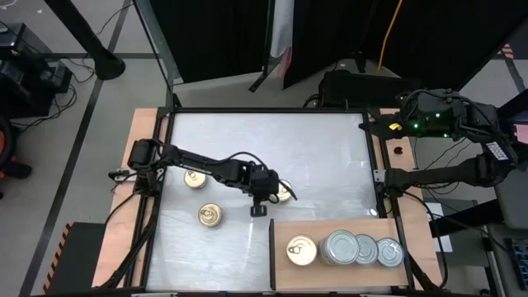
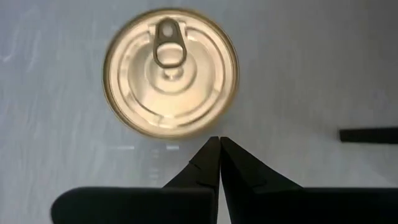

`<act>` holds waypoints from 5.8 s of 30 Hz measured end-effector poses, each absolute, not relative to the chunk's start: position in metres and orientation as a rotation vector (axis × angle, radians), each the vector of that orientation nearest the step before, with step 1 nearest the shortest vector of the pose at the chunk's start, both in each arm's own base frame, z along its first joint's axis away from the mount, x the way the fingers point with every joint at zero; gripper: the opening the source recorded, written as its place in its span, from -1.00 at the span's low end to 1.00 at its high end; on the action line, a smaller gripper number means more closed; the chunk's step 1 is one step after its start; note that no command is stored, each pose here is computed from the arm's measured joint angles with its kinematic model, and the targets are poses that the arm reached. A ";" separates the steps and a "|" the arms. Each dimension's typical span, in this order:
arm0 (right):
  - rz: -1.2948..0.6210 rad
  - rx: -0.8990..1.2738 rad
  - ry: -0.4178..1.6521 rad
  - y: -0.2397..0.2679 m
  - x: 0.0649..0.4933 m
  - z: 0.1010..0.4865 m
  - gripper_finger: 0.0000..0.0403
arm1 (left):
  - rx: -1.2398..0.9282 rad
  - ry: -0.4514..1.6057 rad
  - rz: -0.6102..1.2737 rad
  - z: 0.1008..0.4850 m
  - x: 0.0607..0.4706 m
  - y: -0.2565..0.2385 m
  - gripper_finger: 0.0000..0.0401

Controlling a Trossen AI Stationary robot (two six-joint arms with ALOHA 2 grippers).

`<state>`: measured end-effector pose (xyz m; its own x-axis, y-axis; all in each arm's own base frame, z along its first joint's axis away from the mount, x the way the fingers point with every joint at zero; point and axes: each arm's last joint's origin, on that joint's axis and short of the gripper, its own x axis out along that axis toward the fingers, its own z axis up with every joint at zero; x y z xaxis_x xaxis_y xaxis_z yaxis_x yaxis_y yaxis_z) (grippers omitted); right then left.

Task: Stack canned seafood by type on shelf
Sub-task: Stack the blue and pink tuna can on top of the other blue and pink tuna can on the shelf

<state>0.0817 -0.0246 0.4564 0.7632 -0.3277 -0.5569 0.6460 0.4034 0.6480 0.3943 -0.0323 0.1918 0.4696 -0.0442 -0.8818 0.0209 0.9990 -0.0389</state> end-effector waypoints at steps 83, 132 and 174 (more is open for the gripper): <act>-0.645 0.953 0.486 -0.032 0.116 0.448 0.88 | -0.947 0.788 0.600 0.202 0.374 -0.054 0.92; 0.187 0.155 0.088 -0.003 0.222 0.489 0.98 | -0.177 -0.105 -0.067 0.488 0.329 -0.039 -0.03; 0.268 -0.004 -0.099 0.011 0.201 0.527 -0.05 | -1.142 -0.150 -0.095 0.492 0.331 -0.049 0.87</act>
